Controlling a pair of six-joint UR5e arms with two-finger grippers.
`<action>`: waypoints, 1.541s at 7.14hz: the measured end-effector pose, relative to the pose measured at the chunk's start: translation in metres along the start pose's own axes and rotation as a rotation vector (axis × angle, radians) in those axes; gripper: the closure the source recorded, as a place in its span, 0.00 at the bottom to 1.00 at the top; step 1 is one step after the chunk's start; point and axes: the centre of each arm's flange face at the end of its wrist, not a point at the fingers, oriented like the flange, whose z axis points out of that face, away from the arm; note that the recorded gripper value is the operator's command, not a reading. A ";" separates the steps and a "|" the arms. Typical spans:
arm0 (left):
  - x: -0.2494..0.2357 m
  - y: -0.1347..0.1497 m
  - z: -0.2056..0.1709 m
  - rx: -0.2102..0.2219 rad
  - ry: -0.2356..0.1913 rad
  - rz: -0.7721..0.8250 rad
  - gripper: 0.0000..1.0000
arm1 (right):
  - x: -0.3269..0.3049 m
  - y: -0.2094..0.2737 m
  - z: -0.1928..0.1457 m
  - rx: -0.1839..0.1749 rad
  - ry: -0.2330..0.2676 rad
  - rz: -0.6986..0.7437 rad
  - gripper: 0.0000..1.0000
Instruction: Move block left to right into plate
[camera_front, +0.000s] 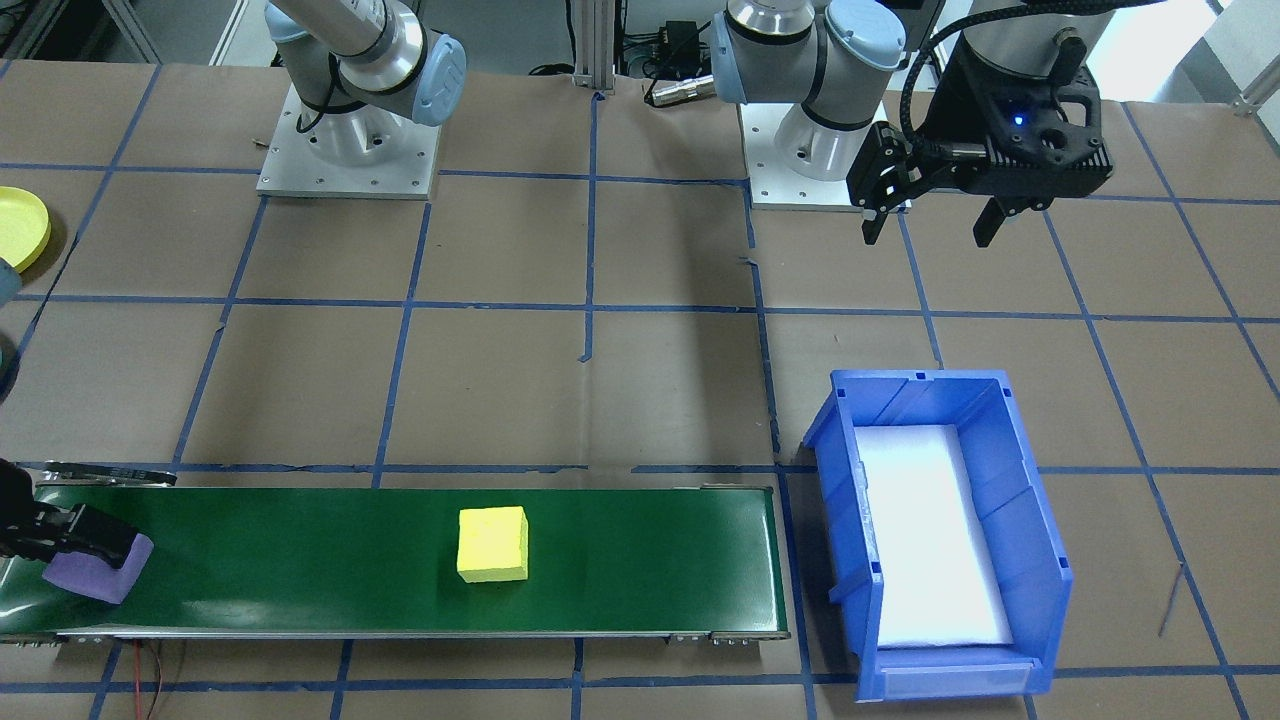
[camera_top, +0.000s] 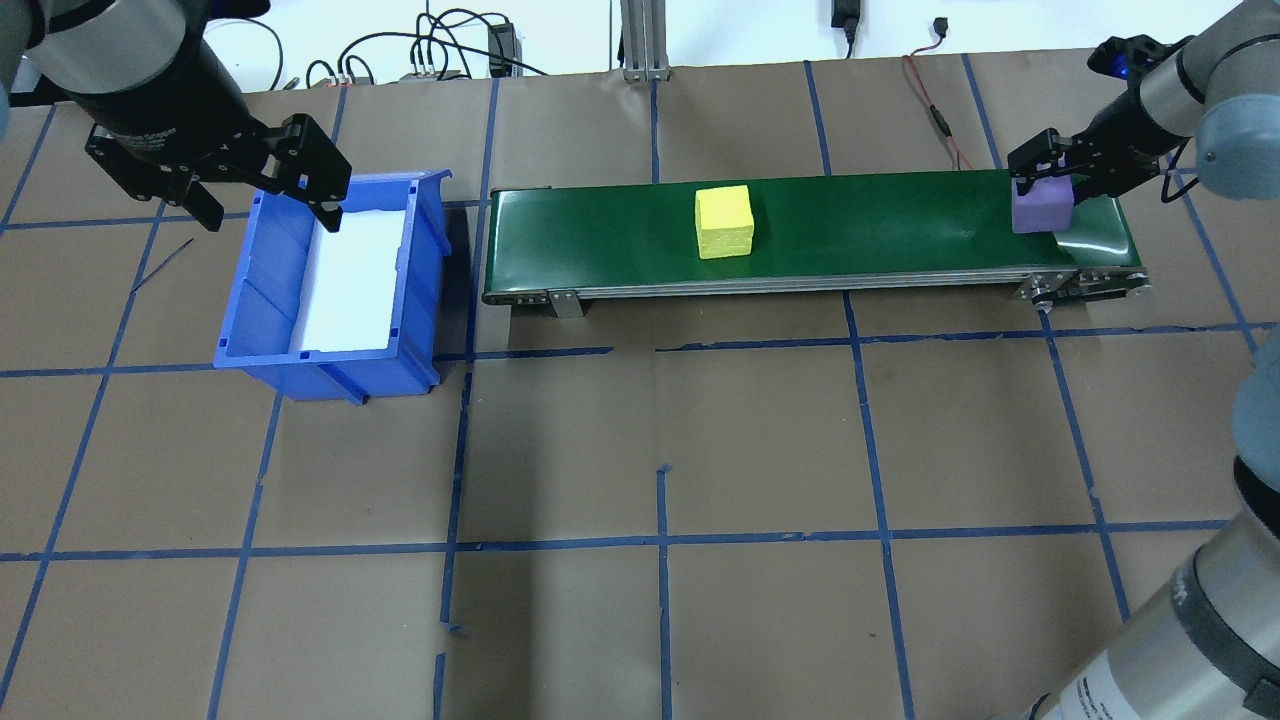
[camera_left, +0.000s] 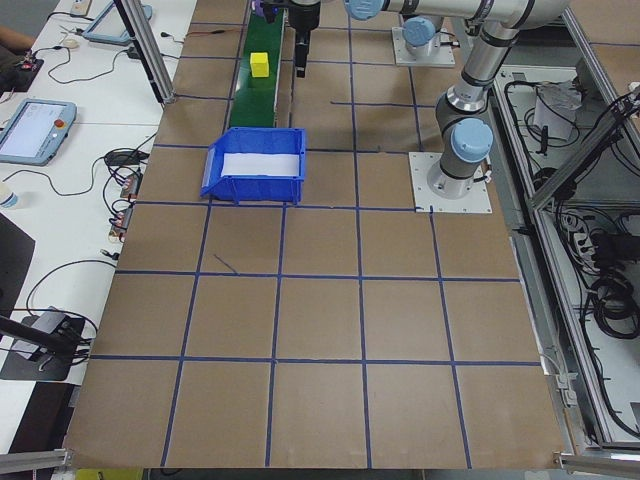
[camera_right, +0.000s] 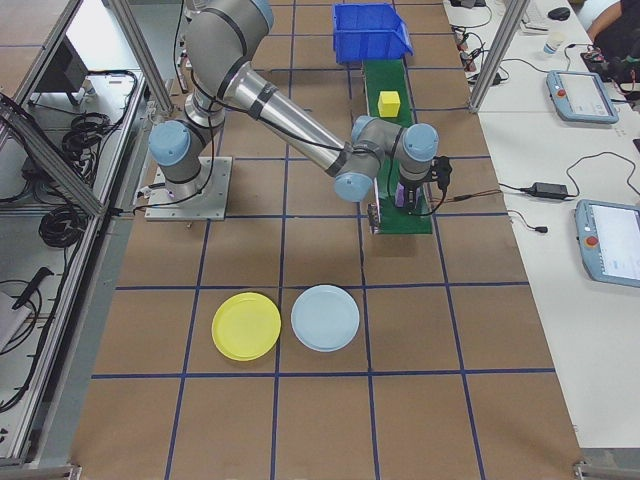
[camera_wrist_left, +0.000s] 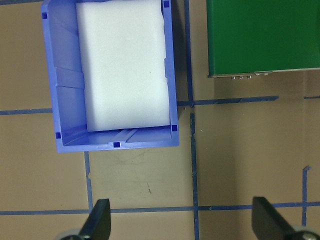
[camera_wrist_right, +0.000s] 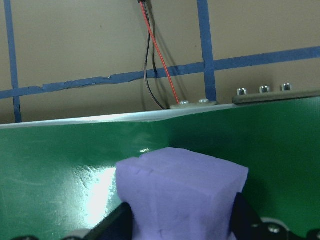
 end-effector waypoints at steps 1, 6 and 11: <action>0.000 0.000 -0.001 0.001 0.000 0.000 0.00 | 0.000 0.001 0.000 -0.003 0.000 0.000 0.83; 0.000 0.001 -0.001 0.002 0.000 0.001 0.00 | 0.000 0.016 -0.041 -0.044 0.003 0.027 0.96; 0.001 0.001 -0.001 0.001 0.000 0.002 0.00 | 0.206 0.119 -0.118 -0.079 -0.067 0.080 0.94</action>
